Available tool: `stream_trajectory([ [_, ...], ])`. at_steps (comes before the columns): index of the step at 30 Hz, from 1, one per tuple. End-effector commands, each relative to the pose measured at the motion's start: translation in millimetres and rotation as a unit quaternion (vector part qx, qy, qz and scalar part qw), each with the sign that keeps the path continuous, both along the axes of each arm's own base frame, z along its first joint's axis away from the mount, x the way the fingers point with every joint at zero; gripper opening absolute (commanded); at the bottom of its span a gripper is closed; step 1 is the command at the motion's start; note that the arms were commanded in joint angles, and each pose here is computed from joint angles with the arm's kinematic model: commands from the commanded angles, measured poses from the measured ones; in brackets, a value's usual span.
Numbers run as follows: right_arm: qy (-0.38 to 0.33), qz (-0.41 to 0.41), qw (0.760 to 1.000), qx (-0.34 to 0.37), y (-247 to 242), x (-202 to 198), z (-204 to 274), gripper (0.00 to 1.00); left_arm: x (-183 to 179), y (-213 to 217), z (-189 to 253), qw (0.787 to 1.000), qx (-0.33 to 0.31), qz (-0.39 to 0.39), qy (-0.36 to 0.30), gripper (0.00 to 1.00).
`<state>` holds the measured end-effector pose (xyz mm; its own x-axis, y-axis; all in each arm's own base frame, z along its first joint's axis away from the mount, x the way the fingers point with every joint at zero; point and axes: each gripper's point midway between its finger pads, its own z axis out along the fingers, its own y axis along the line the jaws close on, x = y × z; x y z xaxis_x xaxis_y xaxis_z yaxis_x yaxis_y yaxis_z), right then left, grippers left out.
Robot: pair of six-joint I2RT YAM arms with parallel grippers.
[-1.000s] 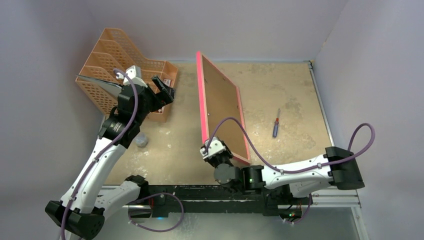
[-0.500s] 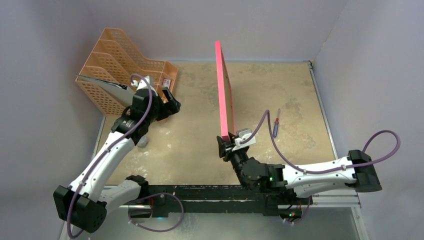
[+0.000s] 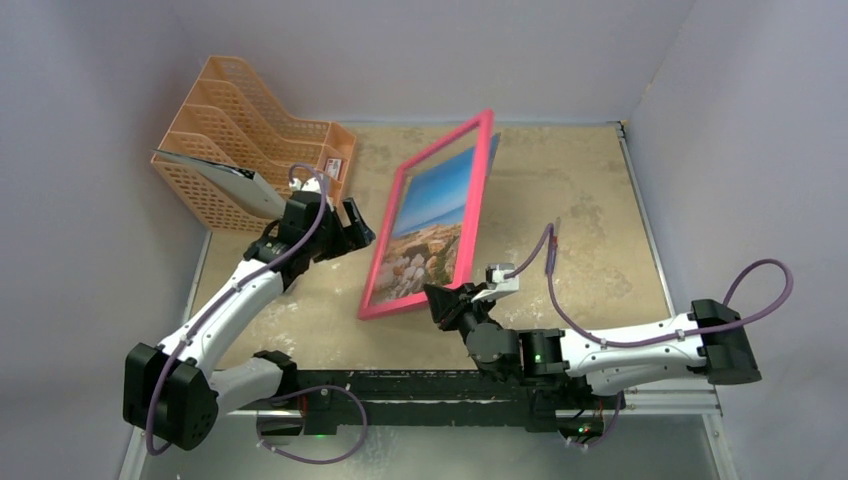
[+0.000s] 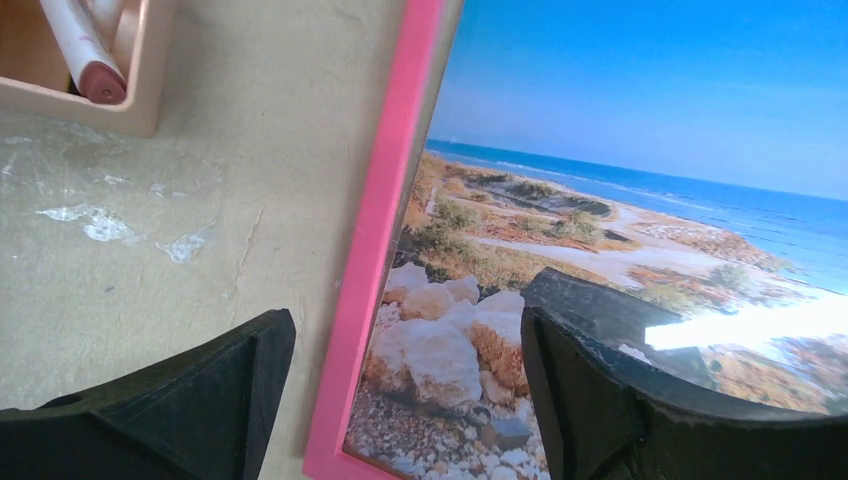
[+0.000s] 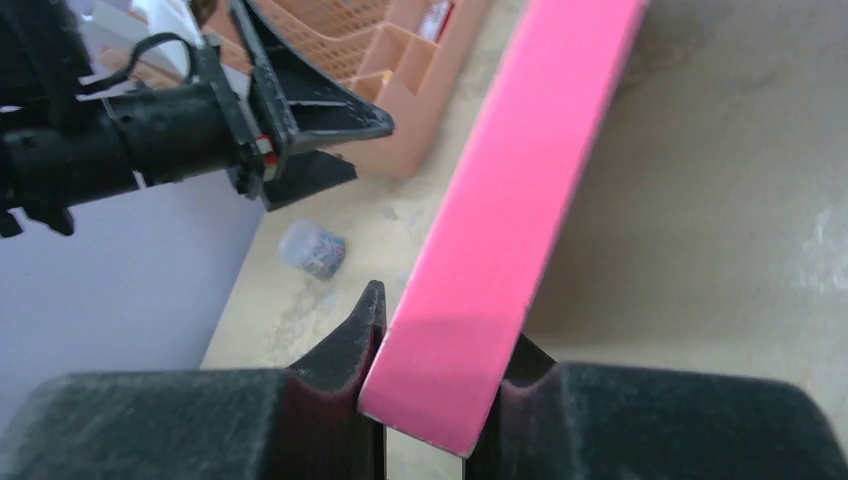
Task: Take the photo out of the frame
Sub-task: Turn over the photo frame at the center of the board.
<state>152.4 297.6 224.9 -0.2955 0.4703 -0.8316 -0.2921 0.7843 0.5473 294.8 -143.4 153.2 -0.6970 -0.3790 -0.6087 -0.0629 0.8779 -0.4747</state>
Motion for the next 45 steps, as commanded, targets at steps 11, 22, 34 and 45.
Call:
stream_trajectory([
  [11, 0.128, -0.028, 0.983, 0.130, -11.1, -10.9, -41.0, 0.00, -2.9, -6.9, -26.1, 0.999, 0.002, -0.032, 0.012, 0.86],
  [22, 0.236, -0.075, 0.956, 0.155, -27.7, -21.9, -107.1, 0.00, -7.9, -3.1, -35.4, 0.999, 0.013, -0.036, 0.015, 0.86],
  [34, 0.342, -0.114, 0.927, 0.101, -66.4, -46.2, -179.9, 0.08, -8.8, 8.3, -79.1, 0.997, 0.047, -0.009, 0.066, 0.87],
  [45, 0.351, -0.165, 0.921, 0.037, -97.0, -48.0, -202.0, 0.25, -14.4, 10.8, -117.1, 0.994, 0.062, -0.015, 0.092, 0.88],
])
